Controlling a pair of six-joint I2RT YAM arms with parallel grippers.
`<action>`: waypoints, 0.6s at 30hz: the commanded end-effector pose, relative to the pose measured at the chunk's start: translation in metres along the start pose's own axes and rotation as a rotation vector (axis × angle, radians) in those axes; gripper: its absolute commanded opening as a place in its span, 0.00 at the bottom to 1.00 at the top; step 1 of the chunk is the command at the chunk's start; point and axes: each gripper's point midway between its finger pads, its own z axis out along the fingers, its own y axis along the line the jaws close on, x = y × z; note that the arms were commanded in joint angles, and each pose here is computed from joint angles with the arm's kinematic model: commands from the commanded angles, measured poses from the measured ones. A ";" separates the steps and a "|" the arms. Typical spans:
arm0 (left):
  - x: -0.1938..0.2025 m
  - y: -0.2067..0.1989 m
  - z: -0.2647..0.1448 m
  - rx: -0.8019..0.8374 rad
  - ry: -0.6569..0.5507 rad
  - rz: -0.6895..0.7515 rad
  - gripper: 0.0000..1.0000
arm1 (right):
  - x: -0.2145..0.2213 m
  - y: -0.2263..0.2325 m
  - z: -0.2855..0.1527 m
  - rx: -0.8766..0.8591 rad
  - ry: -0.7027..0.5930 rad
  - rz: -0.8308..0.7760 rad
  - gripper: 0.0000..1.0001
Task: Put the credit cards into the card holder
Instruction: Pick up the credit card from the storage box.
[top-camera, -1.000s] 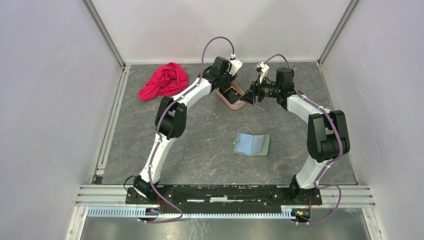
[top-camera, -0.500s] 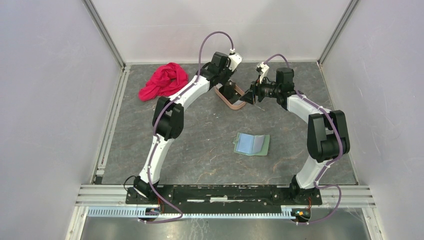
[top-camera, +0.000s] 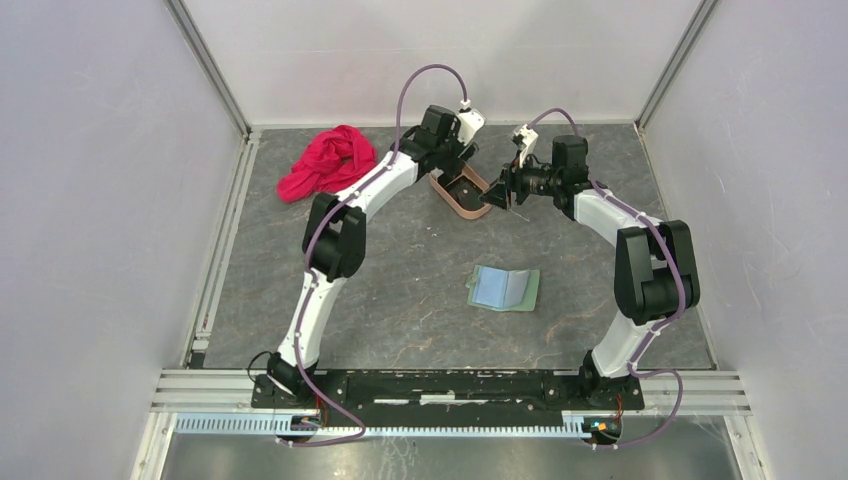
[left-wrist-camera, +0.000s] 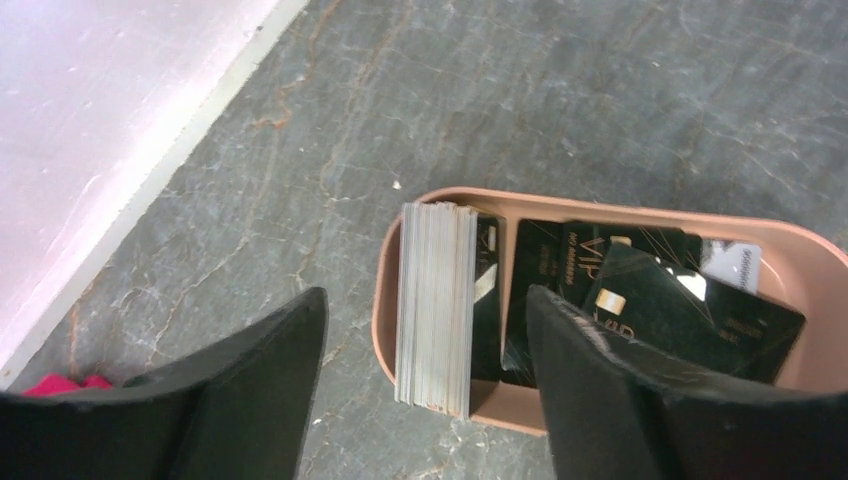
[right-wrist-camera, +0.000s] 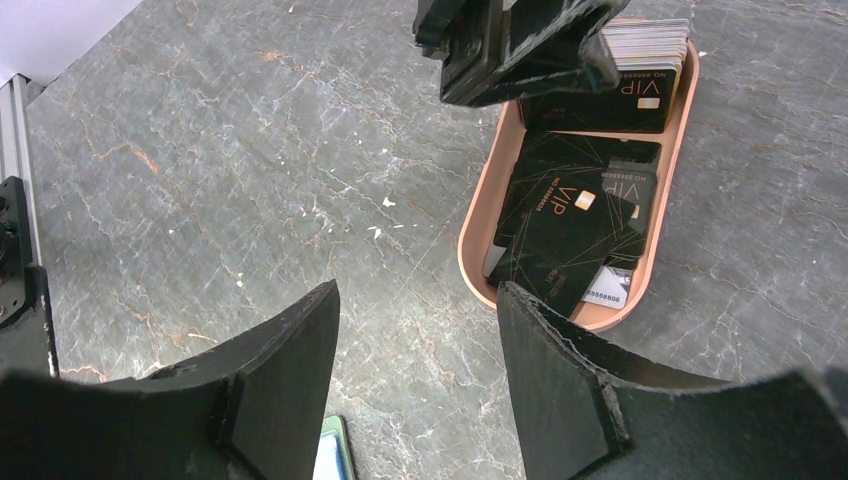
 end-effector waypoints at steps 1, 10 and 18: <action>-0.055 0.014 -0.041 0.041 -0.162 -0.064 0.87 | -0.009 0.001 -0.001 -0.019 -0.014 -0.042 0.66; -0.024 0.013 -0.030 0.126 -0.097 -0.059 1.00 | -0.005 0.003 -0.003 -0.023 -0.003 -0.062 0.66; -0.005 0.018 -0.020 0.246 -0.096 -0.327 0.92 | 0.007 -0.031 -0.006 0.108 0.094 -0.102 0.66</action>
